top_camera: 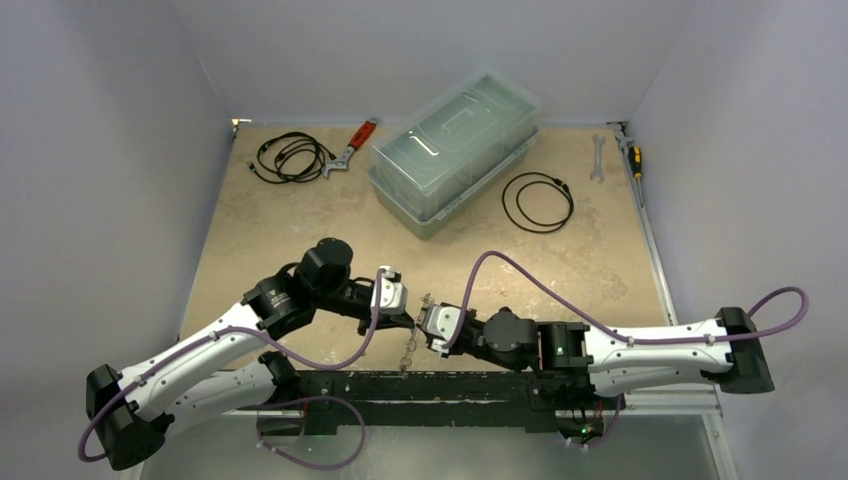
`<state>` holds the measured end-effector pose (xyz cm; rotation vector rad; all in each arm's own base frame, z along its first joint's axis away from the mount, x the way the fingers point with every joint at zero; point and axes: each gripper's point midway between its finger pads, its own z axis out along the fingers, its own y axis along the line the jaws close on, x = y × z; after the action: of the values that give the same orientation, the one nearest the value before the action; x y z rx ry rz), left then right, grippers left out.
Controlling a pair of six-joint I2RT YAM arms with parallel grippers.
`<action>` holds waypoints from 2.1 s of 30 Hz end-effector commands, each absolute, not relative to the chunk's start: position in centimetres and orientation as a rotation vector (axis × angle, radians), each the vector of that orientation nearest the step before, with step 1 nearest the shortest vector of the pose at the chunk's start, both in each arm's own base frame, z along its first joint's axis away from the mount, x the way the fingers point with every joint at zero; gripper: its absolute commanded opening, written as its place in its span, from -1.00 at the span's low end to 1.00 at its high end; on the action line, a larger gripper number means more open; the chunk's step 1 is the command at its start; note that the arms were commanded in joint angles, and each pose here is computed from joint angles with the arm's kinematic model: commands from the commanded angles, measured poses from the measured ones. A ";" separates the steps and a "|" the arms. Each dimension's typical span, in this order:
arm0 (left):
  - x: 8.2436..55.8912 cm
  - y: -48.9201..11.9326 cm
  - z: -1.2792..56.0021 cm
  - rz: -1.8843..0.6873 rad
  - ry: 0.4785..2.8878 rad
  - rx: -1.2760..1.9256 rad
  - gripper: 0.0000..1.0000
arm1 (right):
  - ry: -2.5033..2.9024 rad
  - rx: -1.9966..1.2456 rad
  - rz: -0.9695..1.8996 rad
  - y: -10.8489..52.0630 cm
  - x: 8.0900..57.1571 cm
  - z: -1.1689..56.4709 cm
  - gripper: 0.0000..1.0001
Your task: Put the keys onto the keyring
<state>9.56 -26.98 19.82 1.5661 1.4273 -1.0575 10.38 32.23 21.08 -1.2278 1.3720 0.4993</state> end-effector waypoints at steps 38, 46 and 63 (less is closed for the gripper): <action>8.2 -27.2 24.8 -1.088 1.165 1.551 -0.32 | 1.267 -1.193 0.672 32.4 8.6 24.0 -1.00; 8.4 -26.8 25.2 -1.042 1.128 1.529 0.01 | 1.213 -1.105 0.739 31.2 8.3 26.4 -1.00; 8.4 -28.2 24.0 -1.146 1.164 1.519 -0.30 | 1.157 -1.041 0.785 31.0 8.2 28.2 -1.00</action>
<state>8.78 -27.68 23.37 1.5300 1.2051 -1.0973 7.90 30.83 25.41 -1.1467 1.2068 0.7366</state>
